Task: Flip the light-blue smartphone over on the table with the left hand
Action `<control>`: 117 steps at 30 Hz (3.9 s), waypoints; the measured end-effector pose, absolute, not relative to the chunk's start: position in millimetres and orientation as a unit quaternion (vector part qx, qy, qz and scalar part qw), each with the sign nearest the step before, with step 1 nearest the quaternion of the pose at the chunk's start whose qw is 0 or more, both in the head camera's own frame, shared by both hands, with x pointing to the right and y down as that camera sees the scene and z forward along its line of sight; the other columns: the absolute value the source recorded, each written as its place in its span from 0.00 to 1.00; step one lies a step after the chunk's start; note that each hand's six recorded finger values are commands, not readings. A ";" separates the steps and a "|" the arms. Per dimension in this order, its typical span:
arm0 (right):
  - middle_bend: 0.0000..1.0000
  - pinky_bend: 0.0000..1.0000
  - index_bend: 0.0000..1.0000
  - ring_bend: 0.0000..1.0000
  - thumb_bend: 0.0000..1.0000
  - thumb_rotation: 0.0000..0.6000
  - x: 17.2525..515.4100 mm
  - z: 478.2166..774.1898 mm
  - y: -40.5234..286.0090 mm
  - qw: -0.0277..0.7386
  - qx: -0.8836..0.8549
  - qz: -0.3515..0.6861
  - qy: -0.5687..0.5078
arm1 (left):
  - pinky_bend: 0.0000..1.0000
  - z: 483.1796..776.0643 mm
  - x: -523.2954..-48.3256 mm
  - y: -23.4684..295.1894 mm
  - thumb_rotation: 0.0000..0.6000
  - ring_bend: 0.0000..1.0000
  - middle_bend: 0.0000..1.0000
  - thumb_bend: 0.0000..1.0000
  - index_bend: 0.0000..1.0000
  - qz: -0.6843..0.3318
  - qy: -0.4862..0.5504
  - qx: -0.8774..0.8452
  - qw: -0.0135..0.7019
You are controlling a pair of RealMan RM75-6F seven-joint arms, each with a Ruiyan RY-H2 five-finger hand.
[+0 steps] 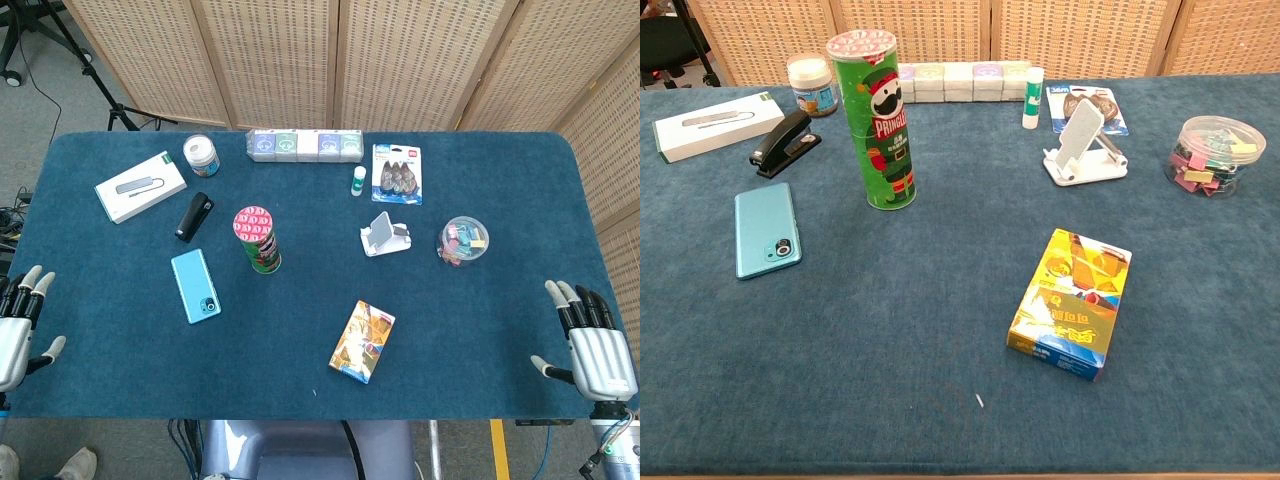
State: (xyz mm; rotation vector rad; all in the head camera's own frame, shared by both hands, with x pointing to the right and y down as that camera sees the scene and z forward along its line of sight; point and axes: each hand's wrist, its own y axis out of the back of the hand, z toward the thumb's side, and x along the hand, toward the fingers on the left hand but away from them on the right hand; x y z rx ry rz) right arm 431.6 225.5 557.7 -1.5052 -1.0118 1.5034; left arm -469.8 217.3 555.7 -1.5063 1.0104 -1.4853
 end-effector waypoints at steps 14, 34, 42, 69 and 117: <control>0.00 0.06 0.00 0.00 0.00 1.00 432.7 552.4 223.2 0.377 -0.593 0.582 -0.409 | 0.00 590.0 -465.3 205.1 1.00 0.00 0.00 0.31 0.00 -0.564 0.357 -0.629 0.398; 0.00 0.06 0.00 0.00 0.00 1.00 439.8 561.2 219.8 0.362 -0.588 0.597 -0.408 | 0.00 713.3 -408.4 164.5 1.00 0.00 0.00 0.39 0.08 -0.500 0.241 -0.710 0.433; 0.00 0.06 0.00 0.00 0.00 1.00 442.2 562.7 218.9 0.358 -0.588 0.599 -0.409 | 0.00 729.1 -385.5 160.2 1.00 0.00 0.00 0.40 0.09 -0.489 0.230 -0.717 0.441; 0.00 0.06 0.00 0.00 0.00 1.00 444.7 558.7 218.0 0.352 -0.589 0.596 -0.418 | 0.00 758.1 -346.9 154.8 1.00 0.00 0.00 0.41 0.11 -0.493 0.188 -0.719 0.452; 0.00 0.06 0.00 0.00 0.00 1.00 443.6 557.2 220.0 0.339 -0.596 0.594 -0.421 | 0.00 745.4 -332.8 132.3 1.00 0.00 0.00 0.89 0.50 -0.492 0.126 -0.653 0.562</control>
